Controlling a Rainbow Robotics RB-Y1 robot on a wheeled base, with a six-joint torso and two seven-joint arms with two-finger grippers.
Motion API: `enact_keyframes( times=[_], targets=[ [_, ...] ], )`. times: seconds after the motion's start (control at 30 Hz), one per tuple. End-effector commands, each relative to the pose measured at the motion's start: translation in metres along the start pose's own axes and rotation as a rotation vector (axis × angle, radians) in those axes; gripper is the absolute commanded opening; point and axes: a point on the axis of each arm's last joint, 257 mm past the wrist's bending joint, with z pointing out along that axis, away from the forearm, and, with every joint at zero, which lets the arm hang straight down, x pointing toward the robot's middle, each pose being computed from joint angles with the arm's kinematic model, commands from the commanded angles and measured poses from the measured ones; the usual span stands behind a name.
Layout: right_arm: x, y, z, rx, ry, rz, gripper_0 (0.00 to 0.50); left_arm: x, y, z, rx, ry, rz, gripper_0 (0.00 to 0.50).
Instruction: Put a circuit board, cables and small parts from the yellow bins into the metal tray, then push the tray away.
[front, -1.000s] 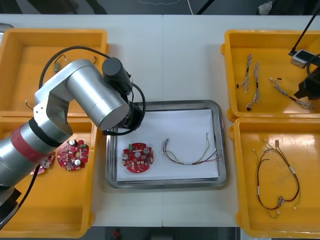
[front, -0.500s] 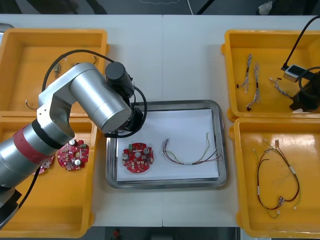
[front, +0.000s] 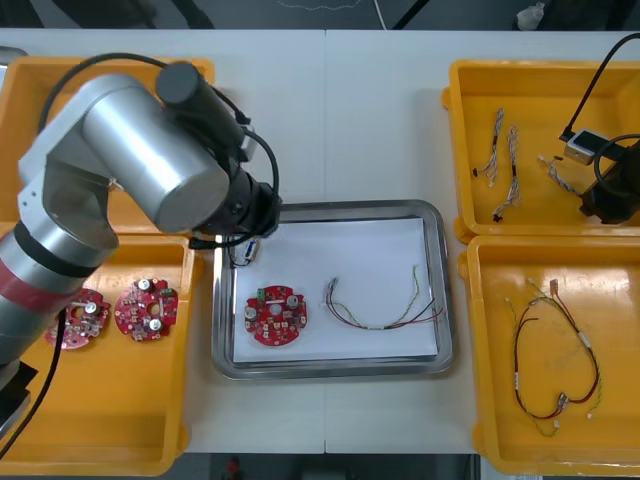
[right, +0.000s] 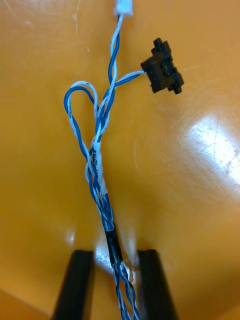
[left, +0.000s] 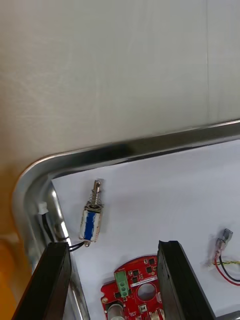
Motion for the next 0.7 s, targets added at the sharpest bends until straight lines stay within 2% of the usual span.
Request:
enact_keyframes(
  times=[0.03, 0.27, 0.37, 0.4, 0.57, 0.7],
  targets=[
    [-0.003, 0.015, 0.010, -0.023, -0.013, -0.038, 0.000, -0.028, 0.038, -0.034, -0.015, -0.042, 0.024, 0.500],
    [-0.014, 0.005, -0.011, -0.010, -0.038, -0.049, 0.000, -0.040, 0.085, -0.065, -0.033, -0.017, 0.065, 0.500],
    [-0.025, 0.000, -0.042, -0.006, -0.055, -0.063, 0.000, -0.044, 0.120, -0.079, -0.048, 0.009, 0.100, 0.500],
    [-0.025, 0.000, -0.042, -0.006, -0.055, -0.063, 0.000, -0.044, 0.120, -0.079, -0.048, 0.009, 0.100, 0.500],
    [-0.032, -0.006, -0.085, -0.012, -0.088, -0.046, 0.000, -0.052, 0.169, -0.090, -0.090, 0.041, 0.169, 0.500],
    [-0.036, -0.005, -0.110, -0.001, -0.090, -0.070, 0.000, -0.060, 0.194, -0.093, -0.109, 0.062, 0.207, 0.500]
  ],
)
